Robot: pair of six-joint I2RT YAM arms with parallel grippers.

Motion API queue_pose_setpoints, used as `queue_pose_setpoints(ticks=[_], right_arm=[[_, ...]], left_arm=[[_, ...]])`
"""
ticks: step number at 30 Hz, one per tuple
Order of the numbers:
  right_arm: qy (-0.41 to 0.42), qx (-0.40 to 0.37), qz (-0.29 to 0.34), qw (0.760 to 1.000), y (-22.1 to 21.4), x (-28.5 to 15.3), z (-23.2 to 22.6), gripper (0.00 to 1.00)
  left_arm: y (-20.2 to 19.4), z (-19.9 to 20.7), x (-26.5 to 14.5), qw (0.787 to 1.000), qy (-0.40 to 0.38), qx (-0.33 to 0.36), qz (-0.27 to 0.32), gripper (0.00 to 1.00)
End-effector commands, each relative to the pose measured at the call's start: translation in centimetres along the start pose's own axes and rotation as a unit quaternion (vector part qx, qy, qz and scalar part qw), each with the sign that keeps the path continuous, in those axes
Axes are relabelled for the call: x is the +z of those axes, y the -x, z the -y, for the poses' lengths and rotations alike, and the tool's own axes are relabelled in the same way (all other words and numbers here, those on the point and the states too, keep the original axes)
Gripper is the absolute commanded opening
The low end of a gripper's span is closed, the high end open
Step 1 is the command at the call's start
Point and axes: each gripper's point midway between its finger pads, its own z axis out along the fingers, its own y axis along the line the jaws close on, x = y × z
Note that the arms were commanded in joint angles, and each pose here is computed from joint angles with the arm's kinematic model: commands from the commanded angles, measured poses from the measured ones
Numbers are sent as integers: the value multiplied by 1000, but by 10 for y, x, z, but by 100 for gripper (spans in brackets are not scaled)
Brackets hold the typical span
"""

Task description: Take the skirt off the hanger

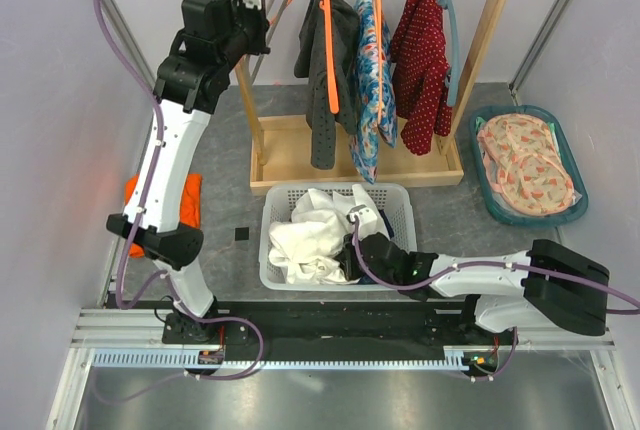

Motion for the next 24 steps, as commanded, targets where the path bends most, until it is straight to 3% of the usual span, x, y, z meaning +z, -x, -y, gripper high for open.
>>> queue_pose_setpoints(ticks=[1,10,18,21,24], right_arm=[[20,35,-4,999,-8,-5,-3,0],[34,58,15,998,-1,-15,-6,0],[40,79,33,996,2,-26,-3,0],[35,73,36,996,5,-30,-1,0],[35,66,44,996,14,-32,-5,0]], left_arm=[[30,-13,1,998,27,25,41,2],[6,-20,33,998,51,30,13,2],[-3,-18,20,999,42,21,-3,5],[-1,-13,3,1000,25,11,-3,18],[2,-10,-14,1000,15,3,-2,45]])
